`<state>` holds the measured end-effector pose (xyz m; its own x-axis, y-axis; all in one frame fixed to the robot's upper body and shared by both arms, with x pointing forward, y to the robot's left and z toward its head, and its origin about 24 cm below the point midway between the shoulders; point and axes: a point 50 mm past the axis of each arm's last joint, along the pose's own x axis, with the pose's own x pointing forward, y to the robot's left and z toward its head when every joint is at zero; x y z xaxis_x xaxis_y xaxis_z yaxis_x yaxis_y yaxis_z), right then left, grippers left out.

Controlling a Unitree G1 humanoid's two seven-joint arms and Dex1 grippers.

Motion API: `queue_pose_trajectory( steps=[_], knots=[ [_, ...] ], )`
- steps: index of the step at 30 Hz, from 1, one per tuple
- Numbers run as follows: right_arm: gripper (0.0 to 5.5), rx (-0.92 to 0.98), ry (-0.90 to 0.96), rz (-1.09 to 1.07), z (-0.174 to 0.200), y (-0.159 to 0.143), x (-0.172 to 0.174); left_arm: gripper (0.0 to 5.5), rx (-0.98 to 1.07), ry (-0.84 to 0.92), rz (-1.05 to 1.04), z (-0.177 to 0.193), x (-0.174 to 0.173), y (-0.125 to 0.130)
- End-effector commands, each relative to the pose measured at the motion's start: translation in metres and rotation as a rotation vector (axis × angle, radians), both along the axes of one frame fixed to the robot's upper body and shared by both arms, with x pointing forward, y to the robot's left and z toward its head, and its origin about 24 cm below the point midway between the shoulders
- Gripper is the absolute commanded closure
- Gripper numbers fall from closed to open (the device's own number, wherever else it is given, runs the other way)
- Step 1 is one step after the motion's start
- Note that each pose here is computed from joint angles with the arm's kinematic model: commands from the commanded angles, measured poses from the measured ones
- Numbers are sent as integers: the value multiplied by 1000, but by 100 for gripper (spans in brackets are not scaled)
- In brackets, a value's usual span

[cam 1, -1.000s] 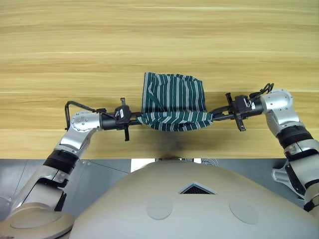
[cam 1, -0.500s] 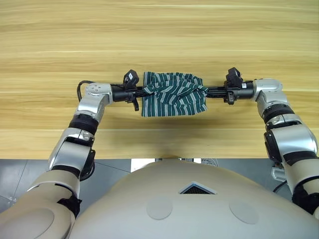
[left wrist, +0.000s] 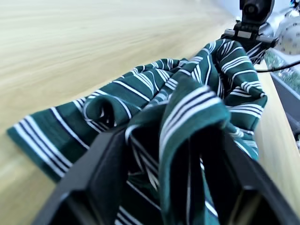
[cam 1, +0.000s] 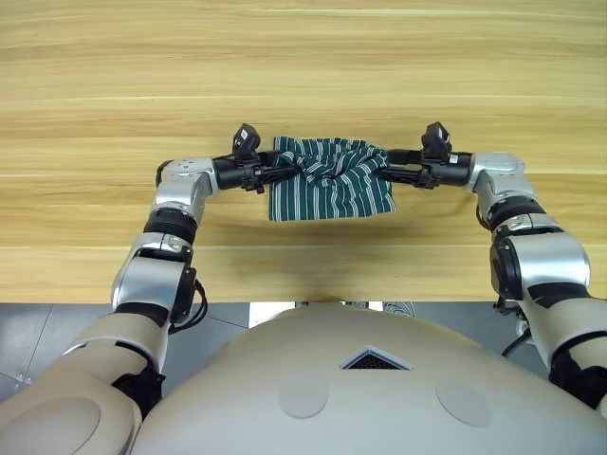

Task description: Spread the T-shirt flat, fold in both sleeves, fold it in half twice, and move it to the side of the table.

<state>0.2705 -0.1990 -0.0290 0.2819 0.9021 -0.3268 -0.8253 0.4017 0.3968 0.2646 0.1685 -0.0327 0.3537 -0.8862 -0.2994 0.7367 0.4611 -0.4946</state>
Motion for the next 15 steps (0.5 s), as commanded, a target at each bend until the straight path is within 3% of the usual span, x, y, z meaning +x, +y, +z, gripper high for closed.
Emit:
queue_pose_trajectory(
  steps=[1, 7, 12, 15],
  knots=[
    [228, -47, -86, -57, 3, 9, 10, 252, -14, 15, 100, 3, 9, 5],
    [122, -140, -133, -234, 2, 19, 25, 156, -47, 45, 280, -3, 7, 21],
    [25, -280, -156, -347, -3, 7, 27, 67, -5, 35, 395, -14, -1, 36],
    [10, -315, -158, -383, -4, -1, 26, 11, 75, 12, 441, -21, -5, 44]
  ],
)
